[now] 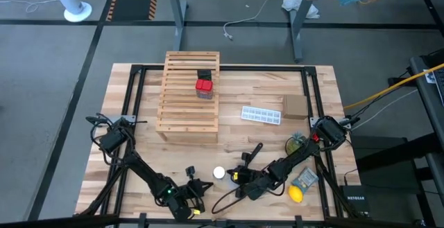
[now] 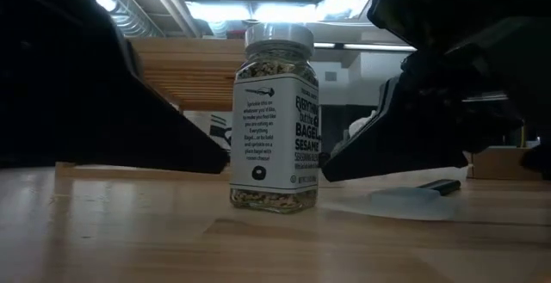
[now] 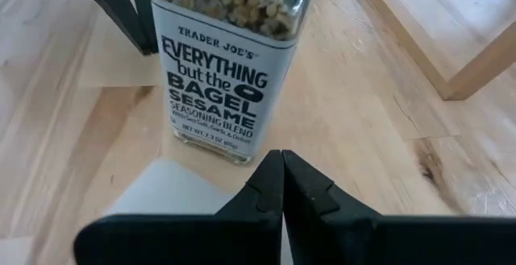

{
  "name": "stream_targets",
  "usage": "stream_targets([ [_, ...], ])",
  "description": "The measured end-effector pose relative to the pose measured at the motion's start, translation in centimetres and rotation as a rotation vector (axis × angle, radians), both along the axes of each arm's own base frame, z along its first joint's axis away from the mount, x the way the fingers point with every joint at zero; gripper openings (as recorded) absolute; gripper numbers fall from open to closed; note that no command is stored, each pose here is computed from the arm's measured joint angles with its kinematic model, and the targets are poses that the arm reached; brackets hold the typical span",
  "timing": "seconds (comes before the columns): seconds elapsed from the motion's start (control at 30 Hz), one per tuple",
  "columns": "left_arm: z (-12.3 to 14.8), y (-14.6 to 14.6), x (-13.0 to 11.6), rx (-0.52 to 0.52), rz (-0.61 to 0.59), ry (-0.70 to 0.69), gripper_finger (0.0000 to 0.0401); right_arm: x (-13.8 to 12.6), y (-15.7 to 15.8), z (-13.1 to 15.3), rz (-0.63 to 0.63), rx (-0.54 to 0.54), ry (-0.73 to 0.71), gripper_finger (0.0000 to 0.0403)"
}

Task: Shelf spices
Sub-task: Put the white seasoning bottle on the shelf

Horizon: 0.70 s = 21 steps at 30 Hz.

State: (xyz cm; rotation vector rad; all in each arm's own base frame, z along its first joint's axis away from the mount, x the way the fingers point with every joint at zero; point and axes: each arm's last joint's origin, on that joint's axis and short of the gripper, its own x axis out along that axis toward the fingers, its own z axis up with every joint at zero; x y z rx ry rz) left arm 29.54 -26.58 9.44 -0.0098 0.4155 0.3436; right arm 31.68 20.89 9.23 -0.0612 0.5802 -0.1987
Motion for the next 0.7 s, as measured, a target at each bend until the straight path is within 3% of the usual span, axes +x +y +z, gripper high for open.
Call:
stream_targets([
  [0.7,-0.3,1.8,1.1,0.103,0.035,0.052,0.0,0.3,0.6,0.4,0.064,0.094,-0.029,0.0003],
])
